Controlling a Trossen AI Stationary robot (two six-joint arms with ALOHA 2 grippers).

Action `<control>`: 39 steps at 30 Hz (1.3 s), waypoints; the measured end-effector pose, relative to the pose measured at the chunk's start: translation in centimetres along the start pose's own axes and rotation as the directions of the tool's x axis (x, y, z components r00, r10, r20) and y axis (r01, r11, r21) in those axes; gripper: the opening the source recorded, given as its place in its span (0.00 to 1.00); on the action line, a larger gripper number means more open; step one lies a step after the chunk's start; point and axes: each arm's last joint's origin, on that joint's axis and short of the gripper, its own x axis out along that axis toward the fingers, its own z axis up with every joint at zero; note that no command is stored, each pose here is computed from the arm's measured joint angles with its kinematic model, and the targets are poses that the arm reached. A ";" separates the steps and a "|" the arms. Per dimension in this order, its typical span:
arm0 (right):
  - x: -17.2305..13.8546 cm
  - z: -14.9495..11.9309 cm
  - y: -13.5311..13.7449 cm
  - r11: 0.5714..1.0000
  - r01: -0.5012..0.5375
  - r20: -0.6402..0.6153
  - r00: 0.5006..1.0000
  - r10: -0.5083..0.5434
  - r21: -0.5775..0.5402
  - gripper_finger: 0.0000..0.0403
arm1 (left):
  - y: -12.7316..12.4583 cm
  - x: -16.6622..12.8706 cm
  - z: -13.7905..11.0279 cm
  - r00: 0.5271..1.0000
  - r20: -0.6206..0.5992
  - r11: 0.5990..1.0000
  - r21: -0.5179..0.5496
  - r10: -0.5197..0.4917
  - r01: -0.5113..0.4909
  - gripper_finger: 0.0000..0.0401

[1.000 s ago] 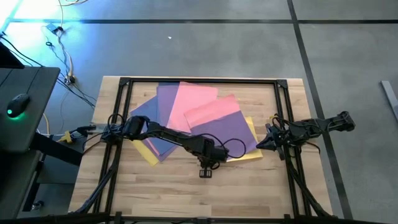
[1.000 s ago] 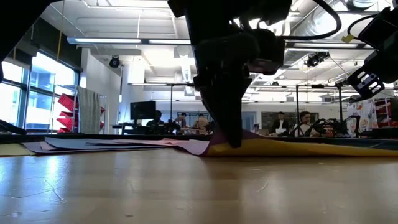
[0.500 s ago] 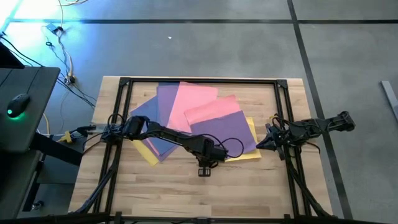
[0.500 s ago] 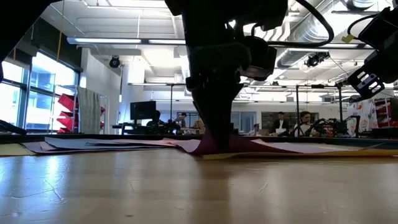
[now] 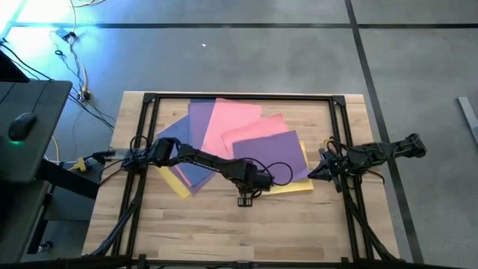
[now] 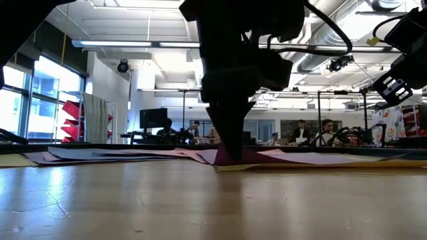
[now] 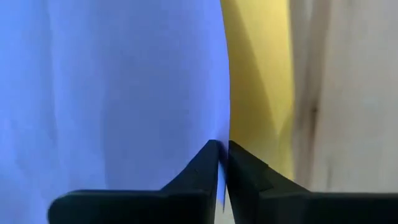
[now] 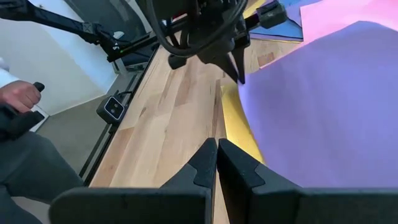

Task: Organize paper
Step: Put the purple paper on the bottom left of the table

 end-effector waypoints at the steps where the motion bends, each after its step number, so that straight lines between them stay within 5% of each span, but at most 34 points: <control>1: 0.0 0.0 0.0 1.000 0.000 0.000 1.000 0.000 0.000 0.00 | 0.1 -0.4 0.0 1.000 -0.003 1.000 0.000 0.006 -0.006 0.00; 6: 0.0 0.0 0.0 1.000 0.000 0.000 1.000 0.000 0.000 0.00 | 0.2 -4.9 -0.3 0.999 0.043 0.999 -0.037 -0.017 0.018 0.00; 12: 0.0 0.0 0.0 1.000 0.000 0.000 1.000 0.000 0.000 0.00 | -2.4 -8.7 -3.4 0.998 -0.050 0.999 -0.013 -0.037 0.036 0.00; 21: 0.0 0.0 0.0 1.000 0.000 0.000 1.000 0.000 0.000 0.00 | -12.0 -9.0 -8.9 0.975 -0.183 0.990 0.042 -0.126 0.136 0.00; 28: 0.0 0.0 0.0 1.000 0.000 0.000 1.000 0.000 0.000 0.00 | -20.0 -10.2 -13.8 0.974 -0.155 0.982 0.072 -0.164 0.177 0.00; 39: 0.0 0.0 0.0 1.000 0.000 0.000 1.000 0.000 0.000 0.00 | -25.5 -9.4 -22.4 0.982 -0.184 0.981 0.175 -0.049 0.082 0.00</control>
